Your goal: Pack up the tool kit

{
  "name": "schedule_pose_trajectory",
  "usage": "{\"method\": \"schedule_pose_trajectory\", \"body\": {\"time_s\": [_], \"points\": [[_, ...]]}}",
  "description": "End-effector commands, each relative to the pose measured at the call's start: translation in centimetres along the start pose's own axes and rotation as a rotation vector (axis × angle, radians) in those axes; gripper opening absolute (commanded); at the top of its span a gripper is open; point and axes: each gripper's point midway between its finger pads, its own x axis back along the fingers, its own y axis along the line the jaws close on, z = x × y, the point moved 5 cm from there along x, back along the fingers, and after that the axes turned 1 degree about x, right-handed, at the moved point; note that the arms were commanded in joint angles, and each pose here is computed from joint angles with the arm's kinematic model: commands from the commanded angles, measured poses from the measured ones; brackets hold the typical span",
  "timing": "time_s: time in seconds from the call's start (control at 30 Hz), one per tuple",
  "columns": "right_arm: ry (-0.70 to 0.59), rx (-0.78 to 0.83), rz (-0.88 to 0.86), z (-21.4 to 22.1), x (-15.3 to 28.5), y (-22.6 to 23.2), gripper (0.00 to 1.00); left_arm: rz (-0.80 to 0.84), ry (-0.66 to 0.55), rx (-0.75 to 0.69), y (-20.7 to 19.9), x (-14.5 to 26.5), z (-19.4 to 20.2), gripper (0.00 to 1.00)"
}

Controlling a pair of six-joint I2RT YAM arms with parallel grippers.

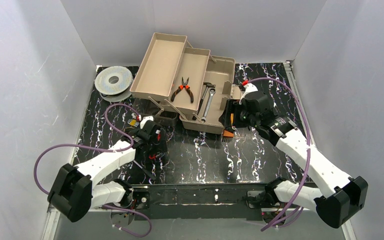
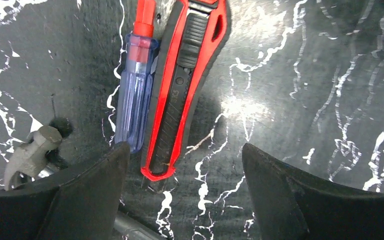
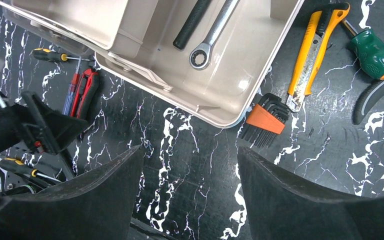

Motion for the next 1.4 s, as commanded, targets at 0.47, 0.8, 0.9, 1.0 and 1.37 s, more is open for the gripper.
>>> {"method": "schedule_pose_trajectory", "body": {"time_s": [0.47,0.8,0.9,1.0,1.37], "points": [[-0.071,-0.016,-0.006,0.1,1.4,-0.4,0.76,-0.163,0.079,0.124,1.6,-3.3,2.6,0.62],[-0.075,-0.02,0.003,0.2,1.4,-0.6,0.76,-0.155,-0.023,0.143,2.0,-0.7,0.6,0.52],[-0.07,-0.02,-0.003,0.2,1.3,-0.6,0.76,-0.139,-0.047,0.136,2.0,0.4,-0.1,0.53],[-0.067,-0.024,-0.009,0.3,1.1,-0.5,0.76,-0.124,-0.037,0.126,1.7,0.8,-0.4,0.51],[-0.056,-0.025,-0.016,0.3,0.9,-0.3,0.75,-0.038,0.032,0.125,0.6,0.4,0.8,0.71]]}}
